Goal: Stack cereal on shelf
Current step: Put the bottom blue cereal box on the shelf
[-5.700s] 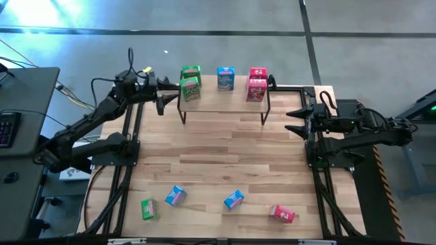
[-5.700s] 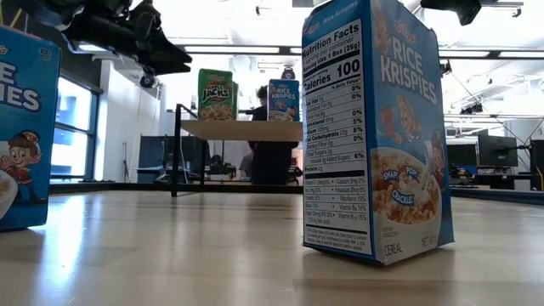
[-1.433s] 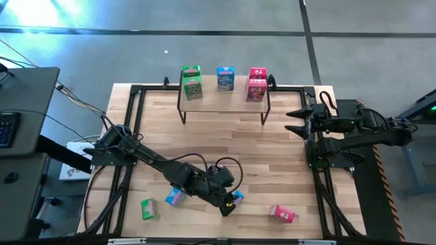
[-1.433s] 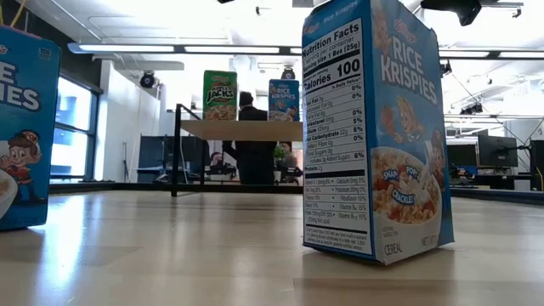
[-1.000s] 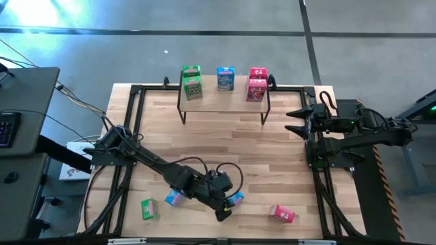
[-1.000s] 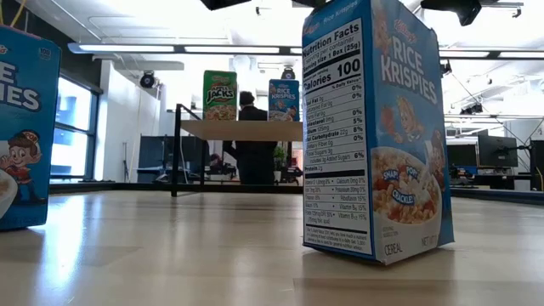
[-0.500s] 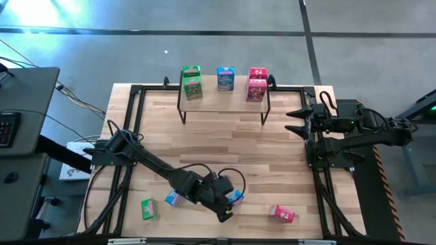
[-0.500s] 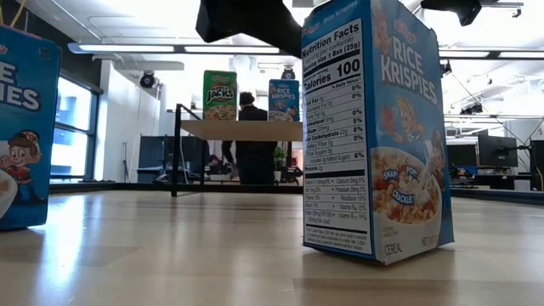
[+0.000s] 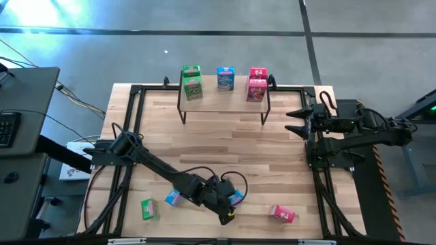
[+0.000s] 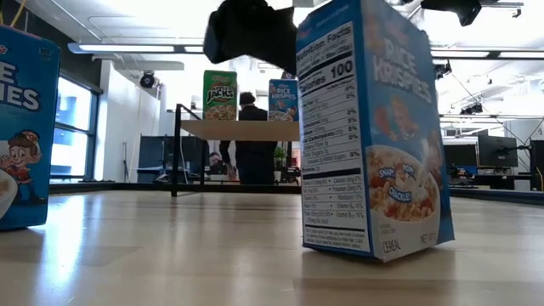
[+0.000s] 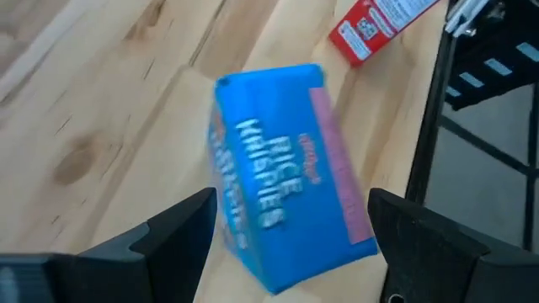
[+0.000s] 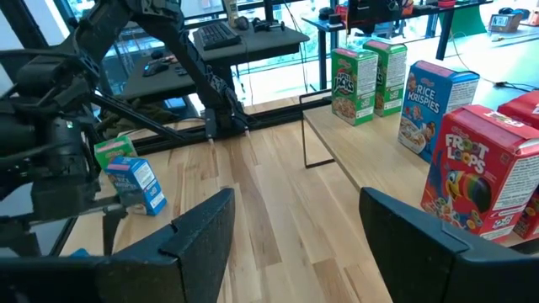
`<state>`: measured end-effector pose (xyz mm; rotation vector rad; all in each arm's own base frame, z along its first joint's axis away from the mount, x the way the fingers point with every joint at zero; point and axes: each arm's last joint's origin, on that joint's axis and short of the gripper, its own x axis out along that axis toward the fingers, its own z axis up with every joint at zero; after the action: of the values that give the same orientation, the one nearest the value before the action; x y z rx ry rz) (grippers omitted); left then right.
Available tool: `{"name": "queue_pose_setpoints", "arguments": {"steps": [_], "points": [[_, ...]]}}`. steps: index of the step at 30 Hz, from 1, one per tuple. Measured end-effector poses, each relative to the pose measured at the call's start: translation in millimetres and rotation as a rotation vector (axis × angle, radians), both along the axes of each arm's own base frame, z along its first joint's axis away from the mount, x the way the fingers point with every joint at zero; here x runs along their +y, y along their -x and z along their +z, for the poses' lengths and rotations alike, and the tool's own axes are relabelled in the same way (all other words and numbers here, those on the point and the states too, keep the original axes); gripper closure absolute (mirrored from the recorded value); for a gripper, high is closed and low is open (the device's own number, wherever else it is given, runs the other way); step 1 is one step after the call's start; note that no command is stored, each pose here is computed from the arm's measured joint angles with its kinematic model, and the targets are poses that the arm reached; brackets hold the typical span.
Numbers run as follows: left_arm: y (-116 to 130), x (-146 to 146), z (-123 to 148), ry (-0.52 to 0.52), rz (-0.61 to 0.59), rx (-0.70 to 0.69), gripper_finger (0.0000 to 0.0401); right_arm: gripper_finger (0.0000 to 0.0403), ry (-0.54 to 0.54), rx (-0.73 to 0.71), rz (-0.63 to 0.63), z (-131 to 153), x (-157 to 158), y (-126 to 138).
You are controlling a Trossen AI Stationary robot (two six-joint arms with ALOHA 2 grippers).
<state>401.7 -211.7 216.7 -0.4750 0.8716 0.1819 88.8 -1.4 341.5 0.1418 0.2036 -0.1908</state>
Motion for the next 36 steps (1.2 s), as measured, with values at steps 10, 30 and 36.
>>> {"name": "queue_pose_setpoints", "arguments": {"steps": [10, 30, 36], "points": [[-4, 8, -6, -0.038, -0.017, 0.029, 0.0116, 0.0155, 0.000, 0.002, 0.000, 0, 0, 0], [-9, 18, -4, -0.014, 0.001, 0.038, 0.0213, 0.0155, 0.000, 0.006, 0.000, -1, 0, 0], [-13, 25, -2, -0.010, 0.017, 0.035, 0.0236, 0.0155, 0.000, 0.006, 0.000, -1, 0, 0]]}}
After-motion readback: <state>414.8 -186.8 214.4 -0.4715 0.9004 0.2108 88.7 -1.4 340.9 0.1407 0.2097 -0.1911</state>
